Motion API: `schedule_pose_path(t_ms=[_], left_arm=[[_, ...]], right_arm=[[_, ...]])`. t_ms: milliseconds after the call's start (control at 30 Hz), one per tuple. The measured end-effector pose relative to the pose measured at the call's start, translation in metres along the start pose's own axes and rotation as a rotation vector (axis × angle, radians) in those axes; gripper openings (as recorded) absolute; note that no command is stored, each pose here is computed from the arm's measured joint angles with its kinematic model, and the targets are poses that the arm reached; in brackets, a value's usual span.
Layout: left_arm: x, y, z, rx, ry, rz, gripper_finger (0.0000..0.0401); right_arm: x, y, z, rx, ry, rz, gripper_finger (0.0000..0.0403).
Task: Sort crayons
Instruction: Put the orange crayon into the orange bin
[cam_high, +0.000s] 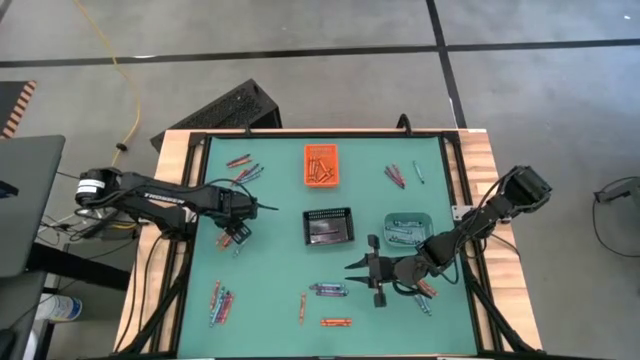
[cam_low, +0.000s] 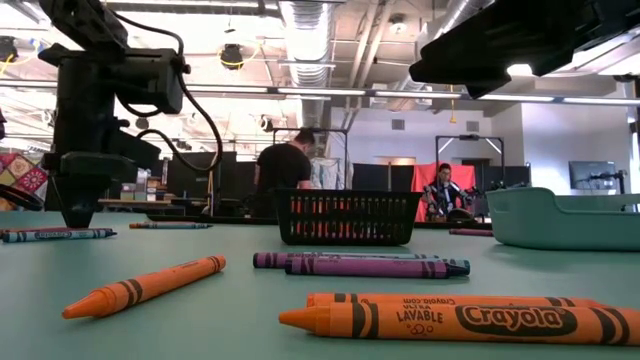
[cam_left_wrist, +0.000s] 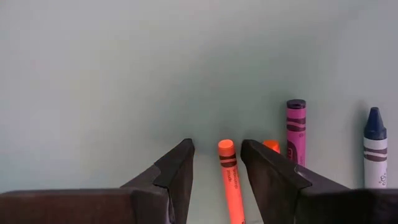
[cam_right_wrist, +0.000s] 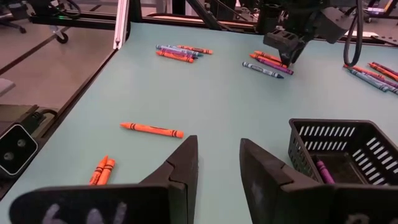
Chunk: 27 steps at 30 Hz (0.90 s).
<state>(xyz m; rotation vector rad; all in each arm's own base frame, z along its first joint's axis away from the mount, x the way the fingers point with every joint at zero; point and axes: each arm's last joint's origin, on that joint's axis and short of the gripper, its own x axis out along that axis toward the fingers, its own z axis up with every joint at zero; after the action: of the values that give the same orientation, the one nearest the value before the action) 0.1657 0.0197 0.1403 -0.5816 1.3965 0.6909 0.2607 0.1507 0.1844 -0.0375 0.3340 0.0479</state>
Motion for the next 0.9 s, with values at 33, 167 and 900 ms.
schedule_pose_path(t_ms=[33, 167, 900], left_arm=[[0.000, 0.000, 0.000, 0.001, 0.005, -0.004, 0.0137], [-0.005, -0.002, 0.002, 0.009, 0.022, -0.018, 0.0137], [0.007, 0.006, -0.010, -0.048, 0.086, 0.001, 0.0025]], right_arm=[[0.000, 0.000, 0.000, 0.000, 0.000, 0.000, 0.0113], [0.000, 0.000, 0.000, 0.002, 0.000, 0.000, 0.0113], [-0.002, 0.003, 0.000, -0.005, -0.001, 0.013, 0.0113]])
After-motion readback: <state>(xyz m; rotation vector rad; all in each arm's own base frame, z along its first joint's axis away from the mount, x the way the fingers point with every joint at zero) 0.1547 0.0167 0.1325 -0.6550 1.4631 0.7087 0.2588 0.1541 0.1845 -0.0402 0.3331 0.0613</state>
